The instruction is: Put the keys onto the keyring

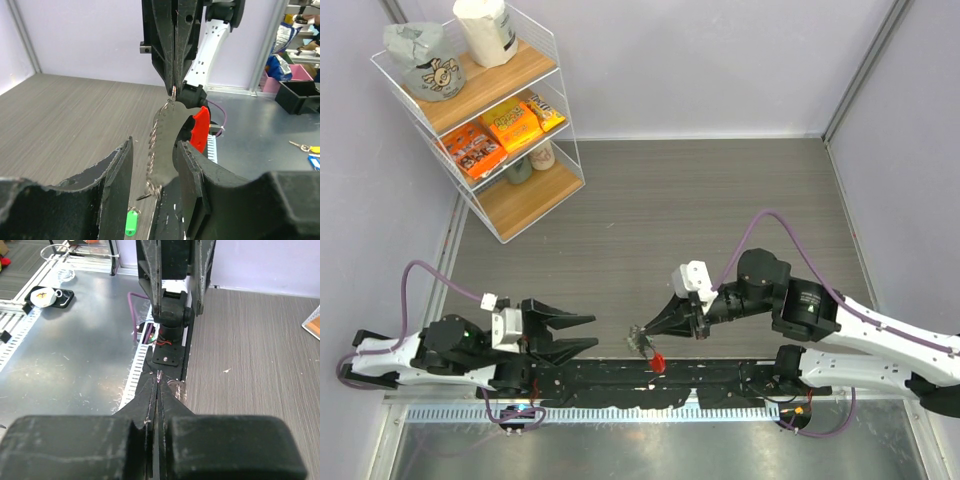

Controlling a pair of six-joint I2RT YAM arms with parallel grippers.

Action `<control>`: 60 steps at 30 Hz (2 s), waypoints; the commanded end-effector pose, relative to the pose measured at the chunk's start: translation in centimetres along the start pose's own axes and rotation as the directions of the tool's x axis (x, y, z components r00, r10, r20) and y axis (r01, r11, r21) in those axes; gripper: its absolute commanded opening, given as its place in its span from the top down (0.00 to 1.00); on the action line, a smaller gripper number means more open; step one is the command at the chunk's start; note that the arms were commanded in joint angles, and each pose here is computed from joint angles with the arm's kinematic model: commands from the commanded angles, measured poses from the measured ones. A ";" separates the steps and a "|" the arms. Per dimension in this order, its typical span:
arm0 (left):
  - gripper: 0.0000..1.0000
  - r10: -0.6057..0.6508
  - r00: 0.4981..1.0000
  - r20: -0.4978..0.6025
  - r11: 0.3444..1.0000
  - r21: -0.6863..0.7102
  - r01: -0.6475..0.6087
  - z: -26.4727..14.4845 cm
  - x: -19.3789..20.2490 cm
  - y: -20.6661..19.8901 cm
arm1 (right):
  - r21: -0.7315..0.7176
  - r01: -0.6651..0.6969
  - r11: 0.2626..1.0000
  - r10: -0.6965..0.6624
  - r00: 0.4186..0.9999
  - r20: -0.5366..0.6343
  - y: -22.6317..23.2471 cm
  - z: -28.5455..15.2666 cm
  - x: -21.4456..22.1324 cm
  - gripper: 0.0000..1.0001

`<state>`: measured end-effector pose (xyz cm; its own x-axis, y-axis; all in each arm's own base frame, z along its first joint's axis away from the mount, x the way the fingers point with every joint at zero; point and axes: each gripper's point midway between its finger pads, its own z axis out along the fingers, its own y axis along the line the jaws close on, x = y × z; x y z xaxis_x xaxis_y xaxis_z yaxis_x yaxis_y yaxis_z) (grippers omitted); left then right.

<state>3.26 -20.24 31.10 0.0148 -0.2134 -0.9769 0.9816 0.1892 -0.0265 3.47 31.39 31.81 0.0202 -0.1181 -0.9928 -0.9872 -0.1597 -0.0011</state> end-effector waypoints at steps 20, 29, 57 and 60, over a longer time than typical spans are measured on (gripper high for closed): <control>0.49 -0.123 0.931 -0.343 0.965 -0.259 0.032 6.1 12.6 2.2 | 0.593 -0.117 0.797 0.071 0.992 0.100 -4.4 -12.5 -2.5 0.94; 0.51 -0.284 0.866 -0.413 0.897 -0.432 0.088 7.5 19.3 4.7 | 0.636 -0.158 0.756 0.105 0.987 0.120 -4.4 -14.0 -0.9 0.94; 0.61 -0.373 0.744 -0.554 0.756 -0.646 -0.102 6.6 26.8 5.8 | 0.637 -0.172 0.752 0.152 0.985 0.087 -4.7 -13.0 1.0 0.94; 0.59 -0.367 0.732 -0.574 0.752 -0.646 -0.129 6.3 27.2 5.4 | 0.633 -0.175 0.754 0.156 0.984 0.086 -4.7 -12.8 0.9 0.94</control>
<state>9.78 -30.76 4.88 -0.4645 0.3559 -0.8109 0.6613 0.7484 -0.0504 10.06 18.64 31.11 -0.1535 -0.1052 -0.9825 -0.8441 0.5309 0.0751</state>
